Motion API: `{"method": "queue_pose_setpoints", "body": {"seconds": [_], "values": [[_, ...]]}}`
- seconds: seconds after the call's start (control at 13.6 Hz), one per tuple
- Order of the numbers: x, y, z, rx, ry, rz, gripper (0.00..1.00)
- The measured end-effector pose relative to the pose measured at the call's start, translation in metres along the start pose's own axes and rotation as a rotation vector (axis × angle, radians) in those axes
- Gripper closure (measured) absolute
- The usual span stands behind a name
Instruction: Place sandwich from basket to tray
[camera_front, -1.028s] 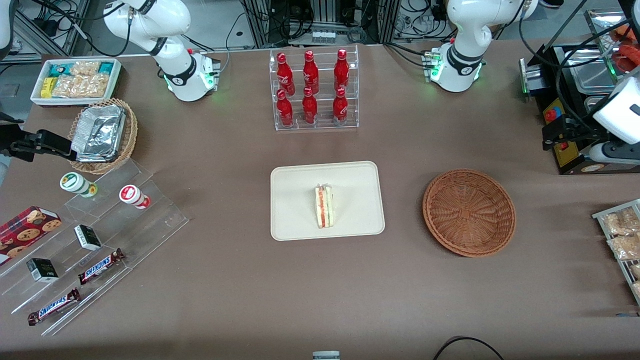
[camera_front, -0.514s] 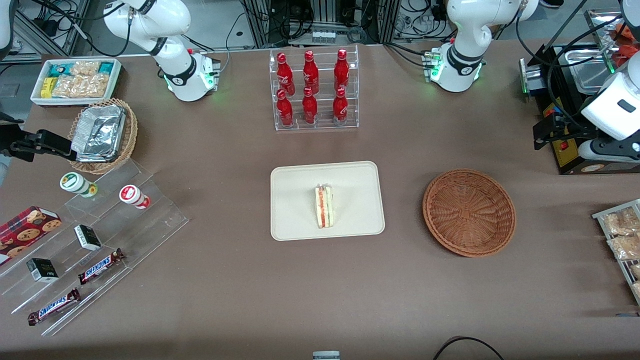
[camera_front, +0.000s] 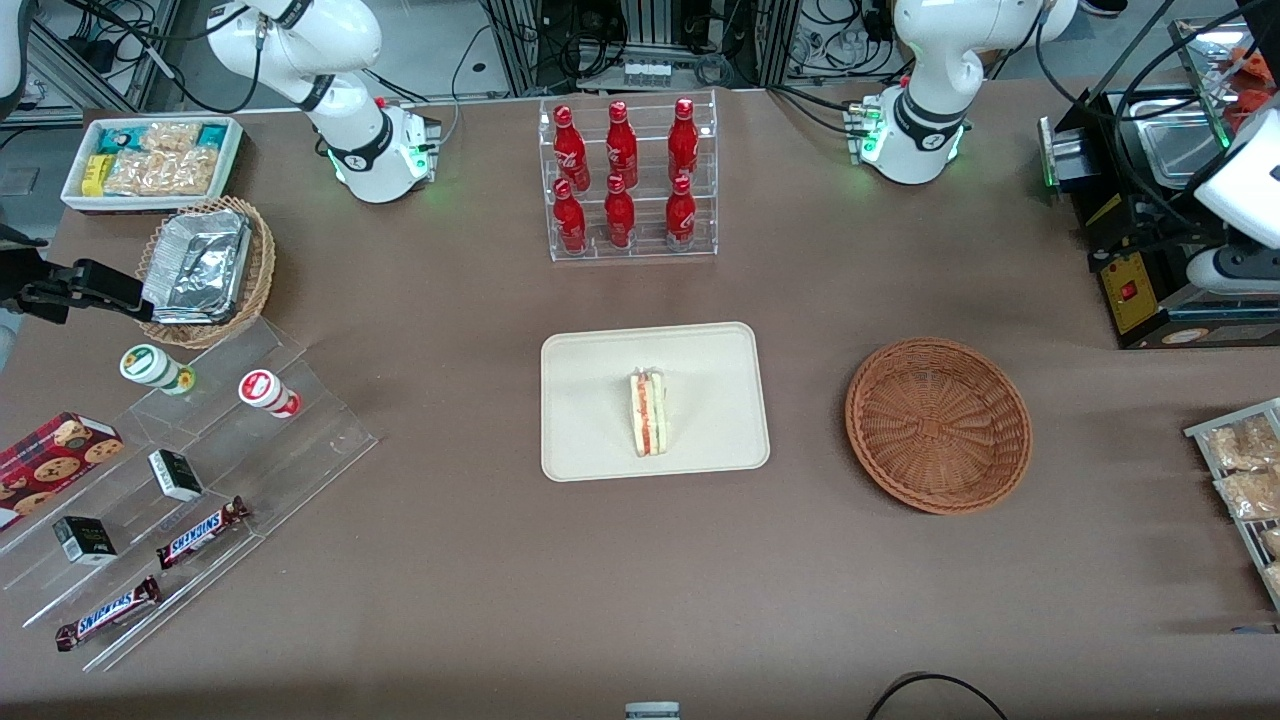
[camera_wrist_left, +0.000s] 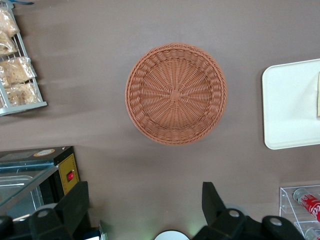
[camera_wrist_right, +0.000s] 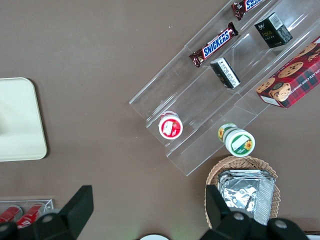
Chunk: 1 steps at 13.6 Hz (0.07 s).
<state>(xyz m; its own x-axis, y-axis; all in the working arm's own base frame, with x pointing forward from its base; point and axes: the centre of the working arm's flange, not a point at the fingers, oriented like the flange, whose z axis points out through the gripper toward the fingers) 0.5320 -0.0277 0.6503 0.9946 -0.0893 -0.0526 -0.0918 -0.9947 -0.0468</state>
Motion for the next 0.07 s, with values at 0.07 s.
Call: {"method": "queue_pose_setpoints", "body": {"seconds": [0.07], "values": [[-0.0034, 0.0001, -0.0004, 0.001, 0.003, 0.000, 0.00]]}}
